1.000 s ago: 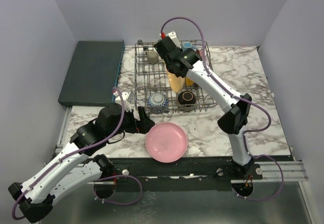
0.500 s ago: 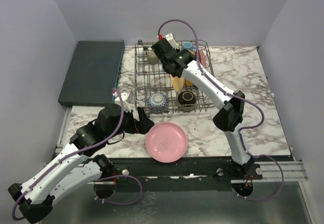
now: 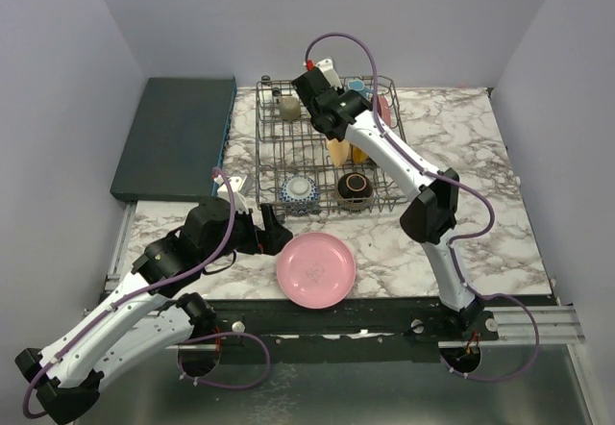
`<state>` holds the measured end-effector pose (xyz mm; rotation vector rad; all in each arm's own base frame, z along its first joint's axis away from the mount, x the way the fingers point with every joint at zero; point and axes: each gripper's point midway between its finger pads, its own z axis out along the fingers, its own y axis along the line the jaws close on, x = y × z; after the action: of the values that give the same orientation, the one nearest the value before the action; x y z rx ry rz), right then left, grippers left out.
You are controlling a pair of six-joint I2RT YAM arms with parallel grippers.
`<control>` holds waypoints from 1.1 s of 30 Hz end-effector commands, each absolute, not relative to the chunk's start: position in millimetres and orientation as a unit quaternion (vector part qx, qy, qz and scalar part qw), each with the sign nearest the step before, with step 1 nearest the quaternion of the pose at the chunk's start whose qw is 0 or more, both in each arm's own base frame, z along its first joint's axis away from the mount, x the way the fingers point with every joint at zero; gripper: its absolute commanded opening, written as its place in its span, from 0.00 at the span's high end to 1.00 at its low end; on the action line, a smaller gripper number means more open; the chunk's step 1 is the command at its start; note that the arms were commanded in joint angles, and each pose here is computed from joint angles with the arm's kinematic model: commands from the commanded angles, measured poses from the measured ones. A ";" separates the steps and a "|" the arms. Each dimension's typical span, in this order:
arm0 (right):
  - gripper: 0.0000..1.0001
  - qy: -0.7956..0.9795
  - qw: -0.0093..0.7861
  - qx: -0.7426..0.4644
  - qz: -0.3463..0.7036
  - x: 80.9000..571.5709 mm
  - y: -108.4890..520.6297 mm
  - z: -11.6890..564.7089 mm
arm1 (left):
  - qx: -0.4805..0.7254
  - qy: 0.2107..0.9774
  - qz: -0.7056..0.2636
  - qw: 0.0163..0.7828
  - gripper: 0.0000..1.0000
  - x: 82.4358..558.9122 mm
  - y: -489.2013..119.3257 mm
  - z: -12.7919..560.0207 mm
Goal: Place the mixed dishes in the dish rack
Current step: Insert the plate into the dish rack.
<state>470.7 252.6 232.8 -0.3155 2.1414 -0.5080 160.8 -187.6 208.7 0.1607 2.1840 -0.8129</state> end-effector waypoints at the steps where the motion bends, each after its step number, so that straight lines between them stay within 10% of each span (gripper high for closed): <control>1: 1.00 0.855 0.465 -0.107 -0.201 485.4 255.2 238.0 | 0.066 0.853 -0.317 0.408 0.01 165.2 -186.3 211.9; 33: 0.93 0.864 0.460 -0.108 -0.171 509.3 274.3 199.3 | 0.067 0.855 -0.316 0.407 0.01 165.6 -186.6 210.2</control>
<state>497.5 263.7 206.5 -0.2911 2.1345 -0.4831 161.2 -187.8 209.2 0.1646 2.1801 -0.8126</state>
